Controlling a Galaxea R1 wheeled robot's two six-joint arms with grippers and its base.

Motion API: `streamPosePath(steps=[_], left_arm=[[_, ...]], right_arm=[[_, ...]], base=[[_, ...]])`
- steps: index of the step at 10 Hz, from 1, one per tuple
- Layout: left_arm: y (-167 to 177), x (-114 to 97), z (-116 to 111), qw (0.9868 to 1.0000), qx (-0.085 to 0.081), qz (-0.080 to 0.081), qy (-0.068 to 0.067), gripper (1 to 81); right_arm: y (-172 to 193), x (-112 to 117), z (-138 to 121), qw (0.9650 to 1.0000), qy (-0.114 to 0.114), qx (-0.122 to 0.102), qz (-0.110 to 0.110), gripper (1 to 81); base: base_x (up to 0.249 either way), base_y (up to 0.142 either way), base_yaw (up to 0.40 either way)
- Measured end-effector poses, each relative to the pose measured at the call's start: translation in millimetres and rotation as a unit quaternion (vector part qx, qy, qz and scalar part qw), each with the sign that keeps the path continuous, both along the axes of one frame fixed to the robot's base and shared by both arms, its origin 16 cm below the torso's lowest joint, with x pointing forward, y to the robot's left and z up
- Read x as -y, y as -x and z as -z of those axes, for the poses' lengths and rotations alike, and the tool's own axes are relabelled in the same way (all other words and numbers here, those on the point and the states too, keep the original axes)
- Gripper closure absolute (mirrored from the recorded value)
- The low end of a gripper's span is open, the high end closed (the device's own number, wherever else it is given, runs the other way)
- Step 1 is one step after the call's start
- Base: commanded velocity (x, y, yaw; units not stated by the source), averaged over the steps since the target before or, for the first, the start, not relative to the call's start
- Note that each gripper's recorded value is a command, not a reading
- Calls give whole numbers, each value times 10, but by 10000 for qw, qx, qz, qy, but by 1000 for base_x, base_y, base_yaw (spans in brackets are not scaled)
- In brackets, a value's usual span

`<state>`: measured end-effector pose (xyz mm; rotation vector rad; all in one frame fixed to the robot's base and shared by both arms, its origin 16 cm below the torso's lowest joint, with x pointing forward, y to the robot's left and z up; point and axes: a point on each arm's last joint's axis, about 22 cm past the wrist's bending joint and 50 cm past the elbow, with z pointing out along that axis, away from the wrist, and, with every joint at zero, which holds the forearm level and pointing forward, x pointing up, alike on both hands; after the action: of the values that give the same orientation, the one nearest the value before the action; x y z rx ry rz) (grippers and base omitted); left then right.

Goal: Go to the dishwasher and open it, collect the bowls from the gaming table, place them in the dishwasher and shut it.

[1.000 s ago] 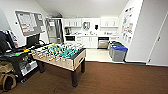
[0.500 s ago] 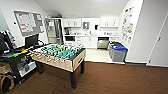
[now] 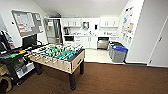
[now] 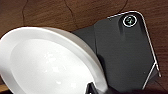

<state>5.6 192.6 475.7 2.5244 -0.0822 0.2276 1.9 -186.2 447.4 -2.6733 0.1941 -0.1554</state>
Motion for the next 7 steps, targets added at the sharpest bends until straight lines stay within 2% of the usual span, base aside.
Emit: streamPosePath(steps=[2, 7], left_arm=[[10, 17, -1, 10000, -7, 0, 10, 811], [47, 30, -4, 10000, -25, 0, 24, 811]], right_arm=[[7, 4, 1, 10000, 2, -7, -2, 811], [30, 19, 2, 10000, 13, -19, -8, 811]], base=[[86, -69, 0], [100, 0, 0]])
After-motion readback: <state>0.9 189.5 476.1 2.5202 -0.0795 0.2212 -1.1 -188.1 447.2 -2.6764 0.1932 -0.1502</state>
